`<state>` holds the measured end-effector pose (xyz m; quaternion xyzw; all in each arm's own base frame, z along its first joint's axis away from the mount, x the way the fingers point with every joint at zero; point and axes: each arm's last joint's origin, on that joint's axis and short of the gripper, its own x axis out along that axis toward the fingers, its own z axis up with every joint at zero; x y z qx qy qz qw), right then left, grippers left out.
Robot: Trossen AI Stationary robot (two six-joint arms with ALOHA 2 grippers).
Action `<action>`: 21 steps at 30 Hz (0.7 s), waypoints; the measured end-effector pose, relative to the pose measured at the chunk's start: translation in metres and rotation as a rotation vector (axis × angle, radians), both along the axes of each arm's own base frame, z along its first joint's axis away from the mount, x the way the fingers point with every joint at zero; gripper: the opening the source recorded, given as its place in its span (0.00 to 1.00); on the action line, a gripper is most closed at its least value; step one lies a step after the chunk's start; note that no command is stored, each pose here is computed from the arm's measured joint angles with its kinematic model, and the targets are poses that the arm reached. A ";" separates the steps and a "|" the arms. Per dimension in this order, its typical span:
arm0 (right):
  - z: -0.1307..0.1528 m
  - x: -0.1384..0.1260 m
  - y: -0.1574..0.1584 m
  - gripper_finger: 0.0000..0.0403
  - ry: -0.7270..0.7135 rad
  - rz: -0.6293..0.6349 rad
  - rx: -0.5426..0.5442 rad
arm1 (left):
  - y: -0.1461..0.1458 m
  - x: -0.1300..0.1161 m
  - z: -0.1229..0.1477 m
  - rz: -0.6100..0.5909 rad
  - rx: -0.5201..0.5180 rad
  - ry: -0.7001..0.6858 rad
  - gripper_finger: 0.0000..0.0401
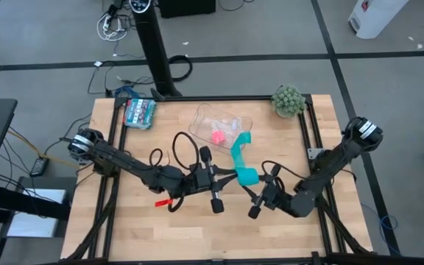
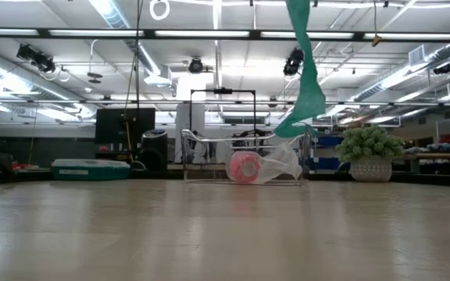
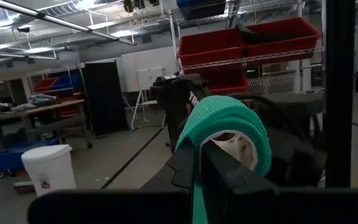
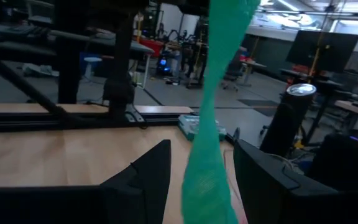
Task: Roll bandage
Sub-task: Roll the blue bandage
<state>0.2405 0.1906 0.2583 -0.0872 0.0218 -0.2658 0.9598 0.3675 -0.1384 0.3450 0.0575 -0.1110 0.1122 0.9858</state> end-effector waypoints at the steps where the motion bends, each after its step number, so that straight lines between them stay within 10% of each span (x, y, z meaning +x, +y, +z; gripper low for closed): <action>1: 0.000 0.001 -0.001 0.41 0.000 -0.005 -0.004 | 0.000 0.000 0.000 -0.002 0.000 0.000 0.06; 12: 0.003 0.023 -0.025 0.37 -0.037 -0.018 0.007 | -0.003 -0.001 0.002 -0.021 -0.004 -0.019 0.06; 21: 0.011 0.027 -0.030 0.02 -0.035 0.056 -0.087 | -0.003 -0.002 0.002 -0.035 -0.006 -0.026 0.06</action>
